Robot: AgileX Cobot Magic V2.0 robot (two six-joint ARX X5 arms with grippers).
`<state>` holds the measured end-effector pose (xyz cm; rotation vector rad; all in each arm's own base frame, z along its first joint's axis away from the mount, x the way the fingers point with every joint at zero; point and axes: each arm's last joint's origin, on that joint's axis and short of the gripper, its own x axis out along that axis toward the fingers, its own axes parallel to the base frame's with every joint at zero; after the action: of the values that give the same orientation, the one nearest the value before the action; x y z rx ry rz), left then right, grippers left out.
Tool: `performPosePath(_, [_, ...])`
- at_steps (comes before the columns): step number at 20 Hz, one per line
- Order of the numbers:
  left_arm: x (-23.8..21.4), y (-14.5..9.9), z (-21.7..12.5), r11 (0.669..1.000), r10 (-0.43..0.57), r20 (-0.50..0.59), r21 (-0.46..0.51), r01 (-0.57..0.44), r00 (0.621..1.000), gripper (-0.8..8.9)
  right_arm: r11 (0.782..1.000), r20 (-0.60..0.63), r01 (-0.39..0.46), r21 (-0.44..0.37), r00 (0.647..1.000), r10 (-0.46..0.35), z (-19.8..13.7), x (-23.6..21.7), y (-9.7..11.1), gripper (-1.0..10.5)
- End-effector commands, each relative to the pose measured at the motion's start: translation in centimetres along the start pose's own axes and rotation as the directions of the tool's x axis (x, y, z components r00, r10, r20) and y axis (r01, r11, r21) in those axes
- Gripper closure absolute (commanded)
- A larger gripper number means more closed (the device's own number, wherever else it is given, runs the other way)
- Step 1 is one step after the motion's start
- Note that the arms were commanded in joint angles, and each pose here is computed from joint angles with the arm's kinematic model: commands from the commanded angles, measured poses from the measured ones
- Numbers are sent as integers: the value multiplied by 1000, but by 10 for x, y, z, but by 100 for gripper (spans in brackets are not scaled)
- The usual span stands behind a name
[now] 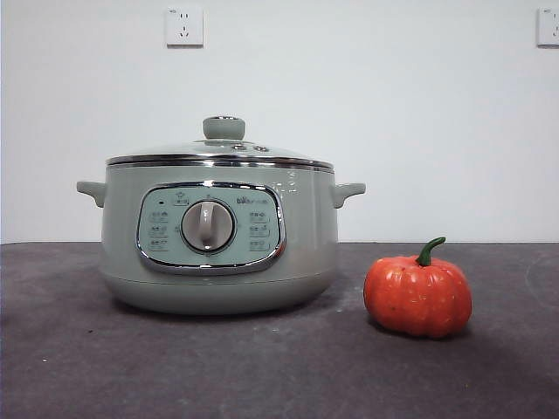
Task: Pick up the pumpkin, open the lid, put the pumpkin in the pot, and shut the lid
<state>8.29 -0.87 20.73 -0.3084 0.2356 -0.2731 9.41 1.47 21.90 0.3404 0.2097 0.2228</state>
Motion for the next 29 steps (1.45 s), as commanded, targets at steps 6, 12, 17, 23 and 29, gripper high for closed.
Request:
performPosePath(6, [-2,-17,41,992,-111,-140,39,117,984,821,989,-247,-128,-76,963,106,59,1,26,958])
performPosePath(12, [-1,-29,72,964,-218,-274,90,250,937,821,957,-461,-263,-124,869,179,97,7,43,958])
performPosePath(17, [-3,-37,91,941,-270,-362,100,325,892,821,928,-577,-348,-131,788,215,117,7,53,958])
performPosePath(23, [-8,-43,104,935,-266,-423,107,339,866,815,906,-634,-397,-143,740,224,123,6,60,946])
performPosePath(29, [-8,-43,105,938,-260,-422,104,331,868,52,920,-634,-375,-112,740,224,123,6,60,202])
